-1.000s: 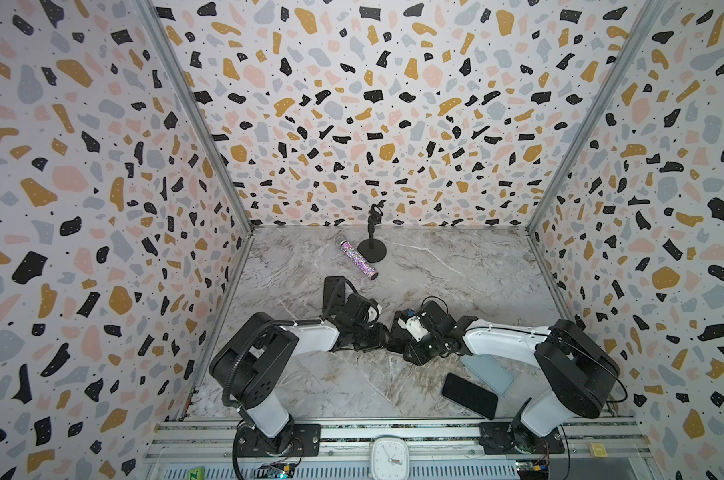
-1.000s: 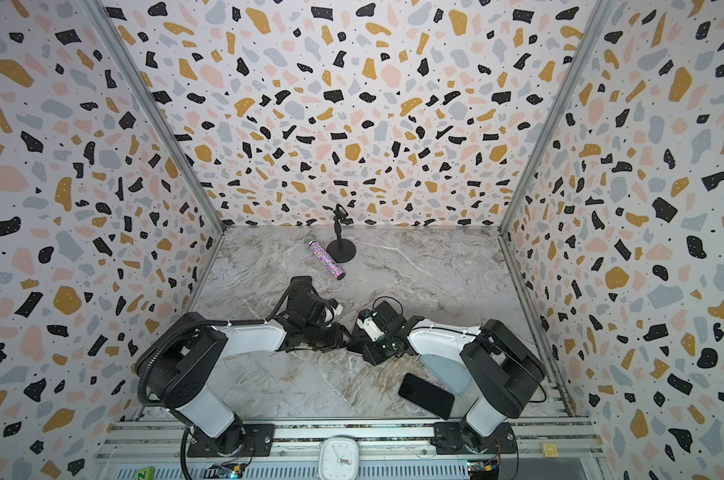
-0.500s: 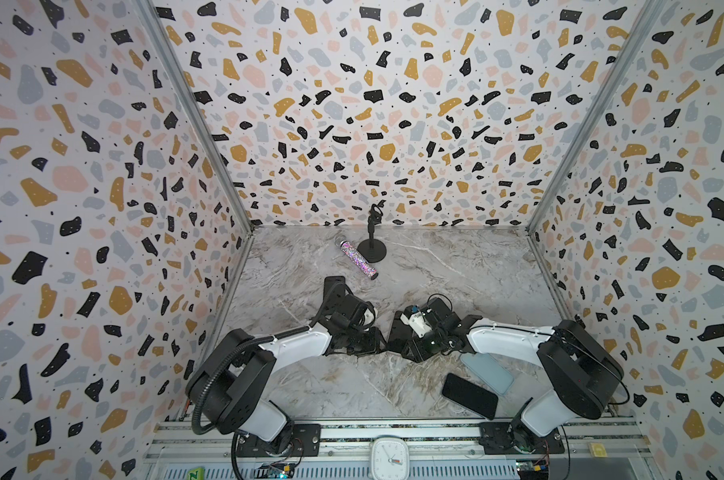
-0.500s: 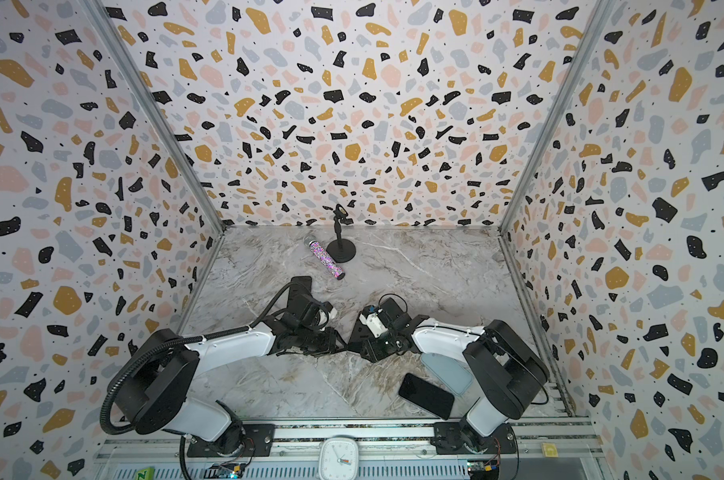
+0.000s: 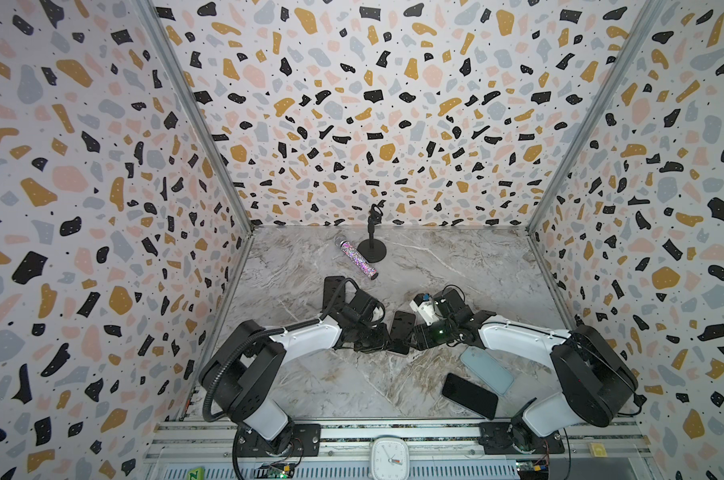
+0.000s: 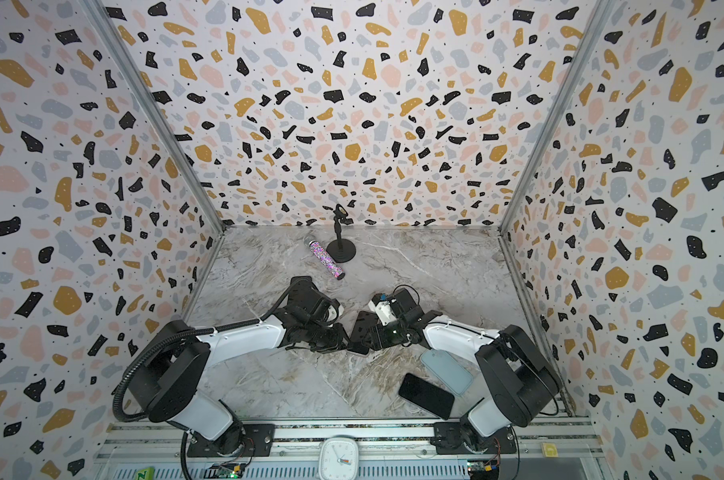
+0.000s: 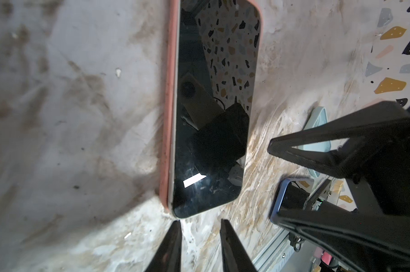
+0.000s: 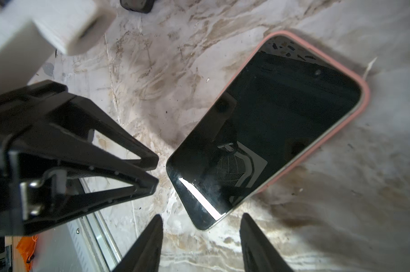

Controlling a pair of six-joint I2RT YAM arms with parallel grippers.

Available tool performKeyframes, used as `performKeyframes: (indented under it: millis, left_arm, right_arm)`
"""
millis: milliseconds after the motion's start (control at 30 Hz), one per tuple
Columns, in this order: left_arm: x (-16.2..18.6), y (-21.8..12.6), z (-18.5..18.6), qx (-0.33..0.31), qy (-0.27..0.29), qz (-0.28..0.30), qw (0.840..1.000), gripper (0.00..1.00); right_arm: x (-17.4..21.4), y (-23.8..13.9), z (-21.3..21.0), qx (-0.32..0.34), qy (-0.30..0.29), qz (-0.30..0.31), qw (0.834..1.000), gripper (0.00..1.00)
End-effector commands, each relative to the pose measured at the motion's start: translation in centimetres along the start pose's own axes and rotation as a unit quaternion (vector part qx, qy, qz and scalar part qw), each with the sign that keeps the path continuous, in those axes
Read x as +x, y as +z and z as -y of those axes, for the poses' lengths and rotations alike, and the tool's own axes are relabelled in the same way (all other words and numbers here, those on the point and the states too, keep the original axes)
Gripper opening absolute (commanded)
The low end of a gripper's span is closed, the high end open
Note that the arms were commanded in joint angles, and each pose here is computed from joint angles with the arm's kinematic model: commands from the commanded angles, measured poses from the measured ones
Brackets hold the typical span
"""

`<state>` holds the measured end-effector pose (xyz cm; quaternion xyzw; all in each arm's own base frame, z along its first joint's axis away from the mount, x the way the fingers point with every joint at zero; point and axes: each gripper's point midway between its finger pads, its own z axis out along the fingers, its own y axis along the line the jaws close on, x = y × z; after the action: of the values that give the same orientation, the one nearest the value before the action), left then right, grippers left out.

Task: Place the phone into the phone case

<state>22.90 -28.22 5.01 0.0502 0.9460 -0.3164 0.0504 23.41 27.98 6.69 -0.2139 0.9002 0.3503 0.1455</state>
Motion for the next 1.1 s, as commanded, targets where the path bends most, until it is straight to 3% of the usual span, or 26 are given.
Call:
performKeyframes:
  millis: [0,100,300,500,767,1067]
  left_arm:
    - [-0.5,0.1,0.0,-0.024,0.010,0.003,1.000,0.29]
    - [-0.5,0.2,-0.8,-0.054,0.030,-0.001,0.998,0.29]
    - [-1.5,-1.0,-3.0,-0.149,0.120,-0.010,0.981,0.40]
    - [-1.3,0.2,-2.3,-0.116,0.111,-0.018,0.987,0.41]
    - [-1.0,1.2,-1.2,-0.071,0.079,-0.017,0.994,0.27]
    - [0.0,1.9,-1.5,-0.063,0.069,-0.027,0.995,0.11]
  right_arm:
    - [-0.3,0.1,-0.3,-0.009,-0.004,-0.004,1.000,0.56]
    - [-0.2,0.1,-0.1,-0.010,-0.002,-0.006,1.000,0.56]
    - [0.1,0.3,-0.2,-0.016,0.009,-0.015,1.000,0.57]
    - [0.0,0.5,-0.4,-0.025,0.018,-0.015,0.999,0.57]
    - [0.2,1.0,-0.3,-0.031,0.024,-0.018,0.999,0.57]
    - [0.6,1.5,-0.3,-0.037,0.033,-0.023,0.999,0.56]
